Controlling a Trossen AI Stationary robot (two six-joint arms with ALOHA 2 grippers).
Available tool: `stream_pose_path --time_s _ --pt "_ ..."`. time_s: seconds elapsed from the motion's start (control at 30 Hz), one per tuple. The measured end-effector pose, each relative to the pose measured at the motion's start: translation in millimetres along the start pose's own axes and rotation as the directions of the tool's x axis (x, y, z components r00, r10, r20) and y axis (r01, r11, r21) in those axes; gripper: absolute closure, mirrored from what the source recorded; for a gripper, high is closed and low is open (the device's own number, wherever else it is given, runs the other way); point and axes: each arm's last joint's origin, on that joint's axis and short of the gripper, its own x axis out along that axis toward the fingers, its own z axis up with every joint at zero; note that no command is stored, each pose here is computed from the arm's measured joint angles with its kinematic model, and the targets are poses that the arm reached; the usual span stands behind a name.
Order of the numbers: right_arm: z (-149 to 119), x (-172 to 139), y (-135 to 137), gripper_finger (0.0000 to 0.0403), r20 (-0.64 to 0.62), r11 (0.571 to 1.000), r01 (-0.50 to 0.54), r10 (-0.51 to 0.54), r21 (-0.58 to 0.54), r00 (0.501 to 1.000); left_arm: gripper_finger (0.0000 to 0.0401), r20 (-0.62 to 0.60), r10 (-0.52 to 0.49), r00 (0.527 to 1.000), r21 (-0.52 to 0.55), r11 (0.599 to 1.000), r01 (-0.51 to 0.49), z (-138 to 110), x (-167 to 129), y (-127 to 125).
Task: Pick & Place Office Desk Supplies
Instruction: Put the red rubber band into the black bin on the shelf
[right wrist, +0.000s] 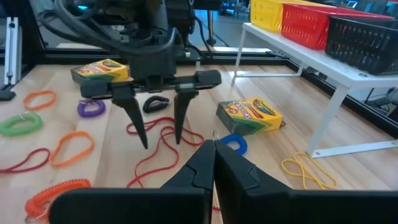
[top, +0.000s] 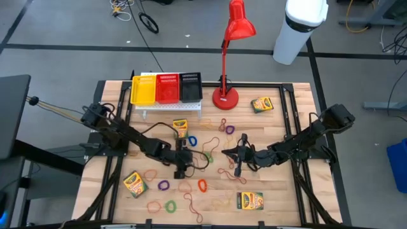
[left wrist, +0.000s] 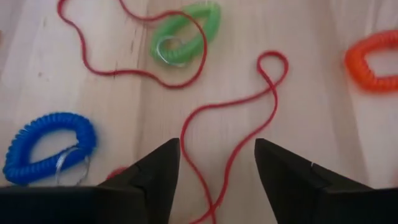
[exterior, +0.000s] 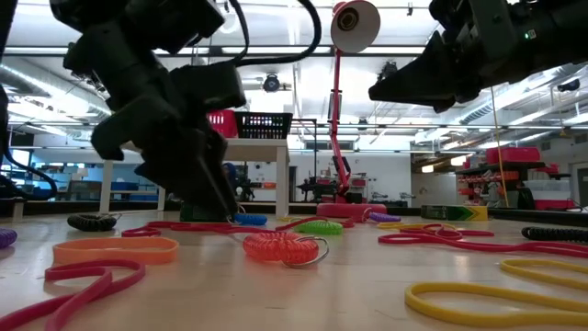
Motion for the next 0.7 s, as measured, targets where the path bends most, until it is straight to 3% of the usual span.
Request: stream_pose_path --time_s 0.4,0.7 --pt "0.0 0.0 -0.1 0.0383 0.000 1.000 0.003 -0.003 -0.001 1.000 0.0207 -0.091 -0.020 0.996 0.036 0.999 0.023 -10.8 8.5 0.1" --pt "0.2 0.0 -0.1 0.0382 0.002 1.000 0.002 -0.002 0.001 1.000 0.0341 -0.115 -0.085 0.990 0.046 0.995 0.091 -8.0 9.4 1.5"
